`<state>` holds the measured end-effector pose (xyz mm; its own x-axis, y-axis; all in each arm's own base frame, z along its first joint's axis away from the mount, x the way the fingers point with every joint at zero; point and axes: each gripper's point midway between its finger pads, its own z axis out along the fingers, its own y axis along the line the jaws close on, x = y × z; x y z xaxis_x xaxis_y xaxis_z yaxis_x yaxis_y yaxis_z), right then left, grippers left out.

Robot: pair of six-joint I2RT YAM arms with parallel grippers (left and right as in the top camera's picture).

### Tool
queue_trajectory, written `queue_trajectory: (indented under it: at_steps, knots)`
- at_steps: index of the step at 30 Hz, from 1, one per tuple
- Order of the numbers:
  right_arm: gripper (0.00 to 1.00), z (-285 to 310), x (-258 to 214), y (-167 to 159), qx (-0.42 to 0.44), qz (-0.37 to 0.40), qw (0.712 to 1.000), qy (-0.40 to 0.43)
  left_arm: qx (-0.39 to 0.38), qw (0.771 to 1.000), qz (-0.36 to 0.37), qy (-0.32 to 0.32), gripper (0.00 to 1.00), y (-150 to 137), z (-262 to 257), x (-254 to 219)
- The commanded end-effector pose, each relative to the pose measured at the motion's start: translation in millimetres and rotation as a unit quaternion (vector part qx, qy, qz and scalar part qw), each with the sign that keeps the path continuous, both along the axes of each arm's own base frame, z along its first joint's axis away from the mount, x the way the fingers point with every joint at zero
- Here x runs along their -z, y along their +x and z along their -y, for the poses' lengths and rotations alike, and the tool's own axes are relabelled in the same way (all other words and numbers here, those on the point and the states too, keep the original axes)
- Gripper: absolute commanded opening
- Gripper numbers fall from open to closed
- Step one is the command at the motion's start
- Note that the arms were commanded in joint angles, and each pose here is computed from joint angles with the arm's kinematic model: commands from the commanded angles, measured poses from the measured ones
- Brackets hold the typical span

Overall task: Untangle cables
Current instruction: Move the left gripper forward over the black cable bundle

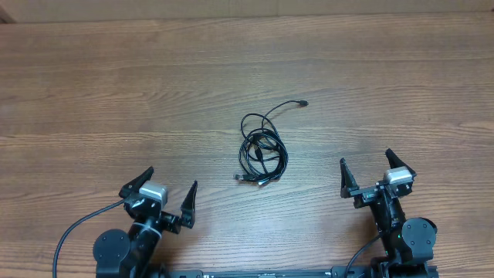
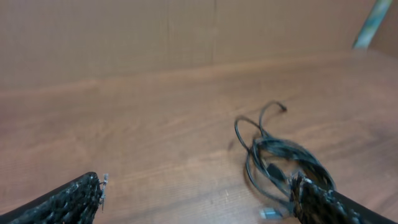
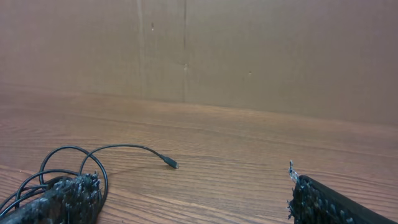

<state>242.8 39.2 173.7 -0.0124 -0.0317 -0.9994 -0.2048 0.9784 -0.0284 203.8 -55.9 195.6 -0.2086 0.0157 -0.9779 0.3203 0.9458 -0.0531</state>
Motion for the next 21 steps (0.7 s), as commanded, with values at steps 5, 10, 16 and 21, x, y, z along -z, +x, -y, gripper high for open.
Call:
queue_trajectory:
  at_steps: [5, 10, 16, 21]
  knots:
    - [1.0, -1, 2, 0, -0.002, 0.003, 1.0, 0.0, 0.0, 1.0, 0.015, -0.009, 1.0, -25, 0, -48]
    - [1.0, -1, 2, 0, -0.002, 0.003, 1.0, 0.0, 0.0, 1.0, -0.025, -0.009, 0.99, -29, 1, -58]
    - [1.0, -1, 1, 0, -0.002, 0.003, 1.0, 0.0, 0.0, 0.995, -0.103, -0.009, 1.0, -20, 0, -68]
    - [1.0, -1, 2, 0, -0.002, 0.003, 1.0, 0.0, 0.027, 0.987, -0.157, 0.005, 1.0, -12, 7, -76]
